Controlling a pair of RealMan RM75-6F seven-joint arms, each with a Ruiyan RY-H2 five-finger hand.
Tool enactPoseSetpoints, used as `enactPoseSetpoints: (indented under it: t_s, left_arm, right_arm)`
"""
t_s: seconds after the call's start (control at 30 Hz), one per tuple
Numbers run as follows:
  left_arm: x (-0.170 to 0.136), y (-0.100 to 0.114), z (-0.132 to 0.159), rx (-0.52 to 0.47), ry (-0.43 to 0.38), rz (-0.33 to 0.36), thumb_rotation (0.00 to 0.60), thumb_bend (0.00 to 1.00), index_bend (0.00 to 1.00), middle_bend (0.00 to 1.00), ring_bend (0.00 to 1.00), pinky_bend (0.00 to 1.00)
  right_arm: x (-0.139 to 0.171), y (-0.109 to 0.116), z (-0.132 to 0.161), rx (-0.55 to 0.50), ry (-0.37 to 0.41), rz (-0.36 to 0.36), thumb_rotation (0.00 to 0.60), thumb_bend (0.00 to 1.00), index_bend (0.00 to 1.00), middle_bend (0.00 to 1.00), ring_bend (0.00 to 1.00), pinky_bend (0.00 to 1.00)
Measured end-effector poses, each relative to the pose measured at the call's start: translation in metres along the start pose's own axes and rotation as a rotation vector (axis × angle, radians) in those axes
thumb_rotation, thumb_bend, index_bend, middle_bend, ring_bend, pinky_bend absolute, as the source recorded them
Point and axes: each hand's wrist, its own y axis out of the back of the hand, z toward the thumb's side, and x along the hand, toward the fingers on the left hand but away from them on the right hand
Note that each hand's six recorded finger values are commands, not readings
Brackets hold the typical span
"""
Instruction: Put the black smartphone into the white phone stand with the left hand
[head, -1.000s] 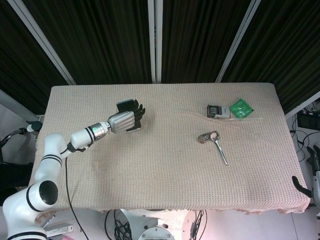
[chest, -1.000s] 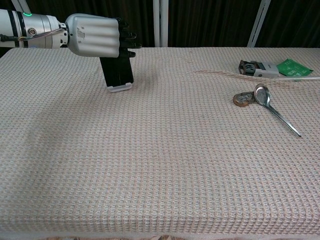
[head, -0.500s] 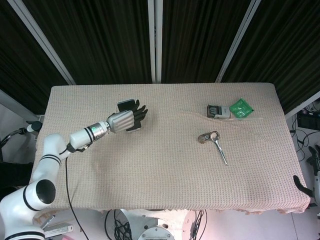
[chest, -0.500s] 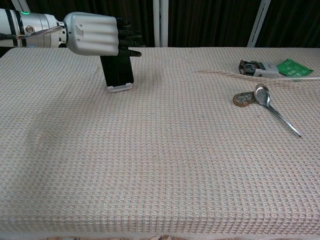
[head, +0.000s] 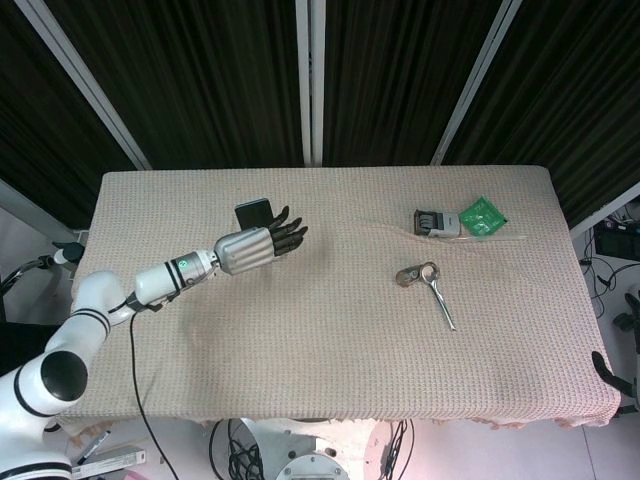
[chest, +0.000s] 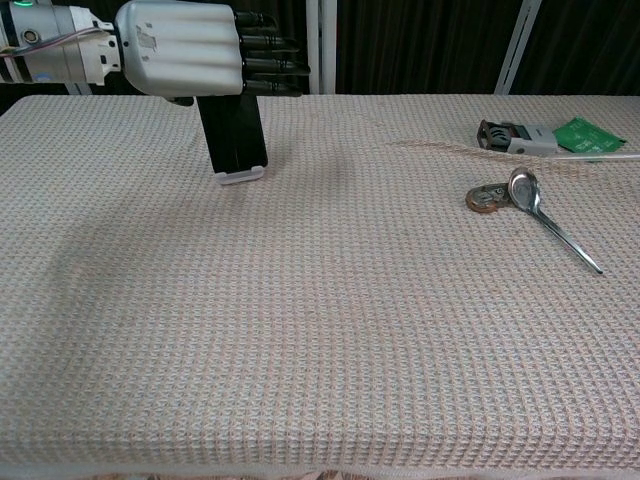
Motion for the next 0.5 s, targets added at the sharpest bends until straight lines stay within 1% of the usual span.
enactPoseSetpoints:
  t_s: [0.13,0.23,0.33,0.37,0.43,0.47,0.5]
  left_arm:
    - [-0.016,0.018,0.005,-0.106,0.026,0.024,0.6,0.0,0.0,0.0,0.0,0.16]
    - [-0.039,0.04,0.01,-0.233,0.084,0.045,0.6,0.0,0.0,0.0,0.0,0.16]
    - [-0.074,0.062,0.012,-0.391,0.192,0.047,0.6,0.0,0.0,0.01,0.01,0.16]
    - [-0.093,0.069,0.011,-0.463,0.253,0.036,0.6,0.0,0.01,0.03,0.01,0.16]
    - [-0.124,0.075,0.011,-0.575,0.363,0.005,0.6,0.0,0.03,0.05,0.03,0.16]
    - [-0.147,0.075,0.011,-0.645,0.444,-0.028,0.6,0.0,0.04,0.06,0.04,0.17]
    - [-0.165,0.074,0.013,-0.696,0.505,-0.06,0.6,0.0,0.04,0.06,0.04,0.17]
  right_arm:
    - [-0.001,0.001,-0.001,-0.005,0.01,-0.002,0.6,0.2,0.0,0.0,0.0,0.0]
    - [-0.002,0.0,-0.002,0.001,0.021,0.004,0.6,0.24,0.0,0.0,0.0,0.0]
    - [-0.002,-0.001,-0.001,0.01,0.041,0.013,0.6,0.24,0.0,0.0,0.0,0.0]
    - [-0.002,-0.001,-0.001,0.014,0.048,0.017,0.6,0.24,0.0,0.0,0.0,0.0]
    - [-0.001,-0.003,0.001,0.024,0.068,0.029,0.6,0.27,0.0,0.0,0.0,0.0]
    - [-0.001,-0.004,0.001,0.028,0.076,0.035,0.6,0.3,0.0,0.0,0.0,0.0]
    - [0.0,-0.006,0.002,0.035,0.088,0.044,0.6,0.34,0.0,0.0,0.0,0.0]
